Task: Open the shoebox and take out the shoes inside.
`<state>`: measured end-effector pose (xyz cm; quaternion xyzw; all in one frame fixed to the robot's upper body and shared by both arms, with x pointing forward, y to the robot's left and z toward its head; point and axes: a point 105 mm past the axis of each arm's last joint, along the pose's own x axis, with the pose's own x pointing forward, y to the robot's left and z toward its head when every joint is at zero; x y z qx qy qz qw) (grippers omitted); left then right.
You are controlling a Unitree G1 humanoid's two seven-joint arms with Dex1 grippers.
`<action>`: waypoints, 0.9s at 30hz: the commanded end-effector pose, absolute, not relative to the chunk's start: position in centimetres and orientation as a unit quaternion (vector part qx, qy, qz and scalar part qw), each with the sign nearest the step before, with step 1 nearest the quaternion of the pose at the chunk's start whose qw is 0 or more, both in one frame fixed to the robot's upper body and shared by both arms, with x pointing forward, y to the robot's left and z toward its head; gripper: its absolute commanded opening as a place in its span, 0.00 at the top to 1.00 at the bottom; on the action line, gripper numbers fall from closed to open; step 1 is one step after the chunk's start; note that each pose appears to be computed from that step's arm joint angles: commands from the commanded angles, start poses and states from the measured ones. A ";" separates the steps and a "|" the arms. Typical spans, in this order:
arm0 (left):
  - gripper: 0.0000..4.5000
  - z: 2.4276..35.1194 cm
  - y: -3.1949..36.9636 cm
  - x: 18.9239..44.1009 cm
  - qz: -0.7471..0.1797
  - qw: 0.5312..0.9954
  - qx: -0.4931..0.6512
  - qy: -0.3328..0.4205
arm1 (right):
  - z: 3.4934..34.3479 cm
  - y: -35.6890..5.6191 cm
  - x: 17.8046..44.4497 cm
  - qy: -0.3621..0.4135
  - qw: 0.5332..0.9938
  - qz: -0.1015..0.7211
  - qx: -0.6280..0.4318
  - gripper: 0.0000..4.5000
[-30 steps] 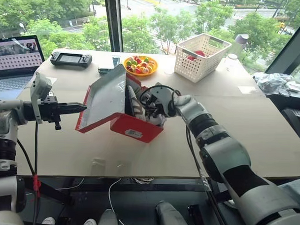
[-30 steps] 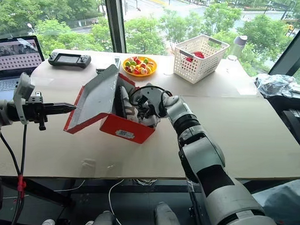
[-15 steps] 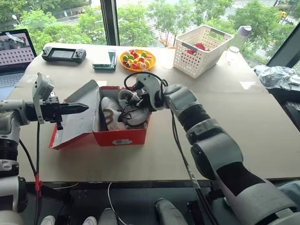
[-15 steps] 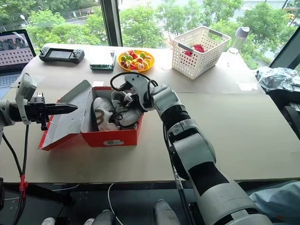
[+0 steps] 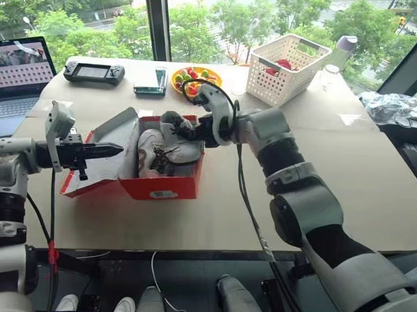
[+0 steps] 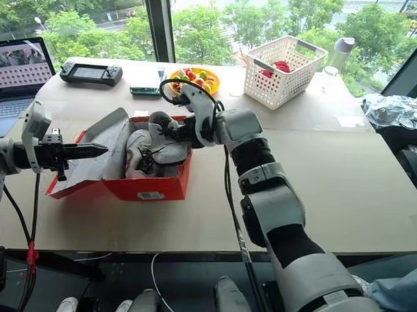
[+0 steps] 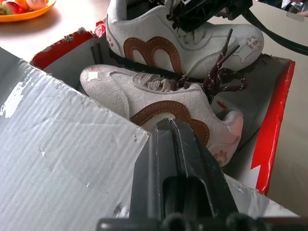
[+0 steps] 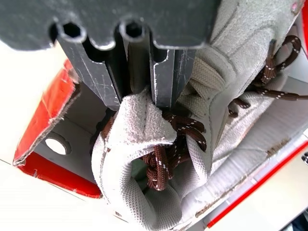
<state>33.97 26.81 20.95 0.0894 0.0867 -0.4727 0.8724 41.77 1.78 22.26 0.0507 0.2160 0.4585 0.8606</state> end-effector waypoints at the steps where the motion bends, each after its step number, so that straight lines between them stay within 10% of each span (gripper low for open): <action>1: 1.00 22.3 26.6 34.2 -0.474 0.871 0.108 0.068 | 25.0 1.7 41.5 0.189 0.848 0.477 0.133 0.84; 9: 1.00 22.3 26.7 34.1 -0.474 0.871 0.108 0.069 | 31.8 -5.6 42.7 0.071 0.883 0.404 0.228 0.84; 15: 1.00 22.7 26.9 34.1 -0.467 0.876 0.103 0.060 | 32.2 -20.1 43.6 -0.048 0.987 0.154 0.026 0.84; 24: 1.00 22.7 26.8 34.3 -0.463 0.879 0.101 0.057 | 18.3 -31.5 43.4 0.058 0.993 -0.085 -0.059 0.84; 27: 1.00 23.0 26.7 34.4 -0.464 0.878 0.102 0.054 | 15.1 -32.0 43.0 0.083 0.991 -0.100 -0.026 0.65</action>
